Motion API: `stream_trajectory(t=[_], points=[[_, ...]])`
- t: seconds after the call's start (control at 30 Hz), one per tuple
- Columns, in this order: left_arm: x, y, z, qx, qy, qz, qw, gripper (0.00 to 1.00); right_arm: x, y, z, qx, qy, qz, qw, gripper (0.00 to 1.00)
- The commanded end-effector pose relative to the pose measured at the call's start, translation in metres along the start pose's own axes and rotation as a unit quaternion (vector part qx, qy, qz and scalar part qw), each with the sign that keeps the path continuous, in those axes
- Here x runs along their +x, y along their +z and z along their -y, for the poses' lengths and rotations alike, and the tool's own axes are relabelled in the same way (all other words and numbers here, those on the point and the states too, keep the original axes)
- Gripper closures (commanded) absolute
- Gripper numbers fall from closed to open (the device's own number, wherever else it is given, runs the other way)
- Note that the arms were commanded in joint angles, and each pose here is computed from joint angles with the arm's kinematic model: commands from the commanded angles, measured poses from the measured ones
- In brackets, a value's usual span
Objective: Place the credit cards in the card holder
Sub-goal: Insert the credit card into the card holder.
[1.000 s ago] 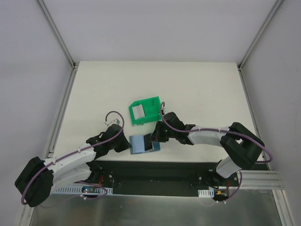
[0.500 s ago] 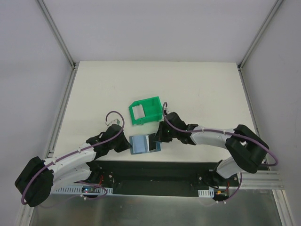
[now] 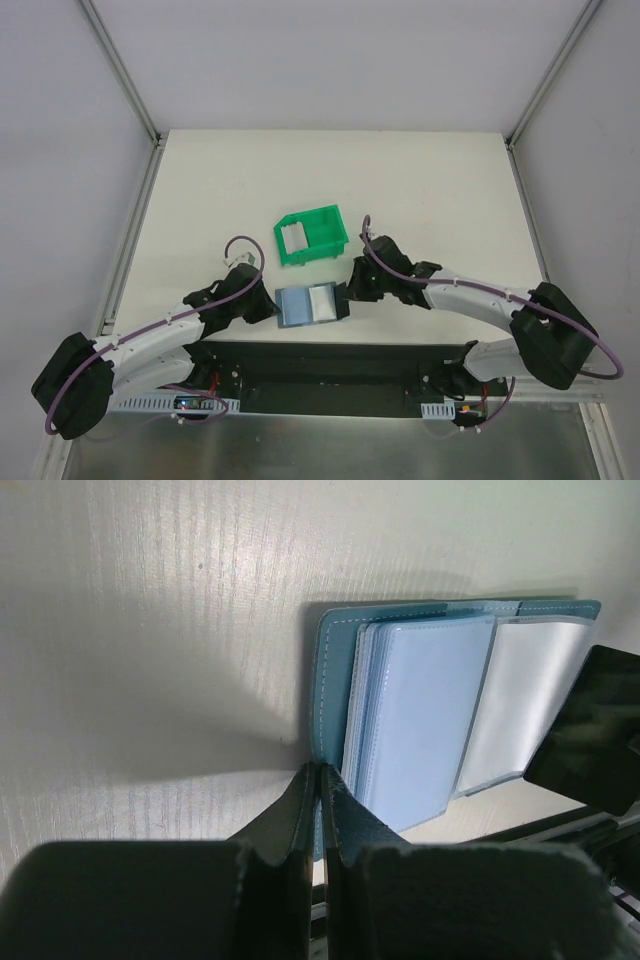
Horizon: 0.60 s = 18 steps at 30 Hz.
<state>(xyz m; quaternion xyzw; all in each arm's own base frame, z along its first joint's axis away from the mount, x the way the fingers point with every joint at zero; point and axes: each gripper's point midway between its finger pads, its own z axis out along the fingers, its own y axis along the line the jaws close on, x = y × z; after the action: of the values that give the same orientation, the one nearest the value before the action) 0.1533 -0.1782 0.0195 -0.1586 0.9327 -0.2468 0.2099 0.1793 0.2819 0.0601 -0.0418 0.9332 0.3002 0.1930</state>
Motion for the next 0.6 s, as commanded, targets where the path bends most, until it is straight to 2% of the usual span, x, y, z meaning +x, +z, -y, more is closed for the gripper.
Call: stream_trajectory(t=[0.0,0.33,0.57], points=[[0.002,0.0,-0.003,-0.002,0.011,0.0,1.0,1.0,0.006,-0.01,0.024,0.041,-0.005,-0.005,0.999,1.0],[-0.003,-0.004,0.007,0.016,0.026,0.004,1.0,1.0,0.01,-0.02,0.06,0.139,-0.032,-0.041,0.989,1.0],[-0.004,-0.005,0.01,0.018,0.034,0.005,0.999,1.0,-0.002,-0.031,0.07,0.187,-0.059,-0.039,0.98,1.0]])
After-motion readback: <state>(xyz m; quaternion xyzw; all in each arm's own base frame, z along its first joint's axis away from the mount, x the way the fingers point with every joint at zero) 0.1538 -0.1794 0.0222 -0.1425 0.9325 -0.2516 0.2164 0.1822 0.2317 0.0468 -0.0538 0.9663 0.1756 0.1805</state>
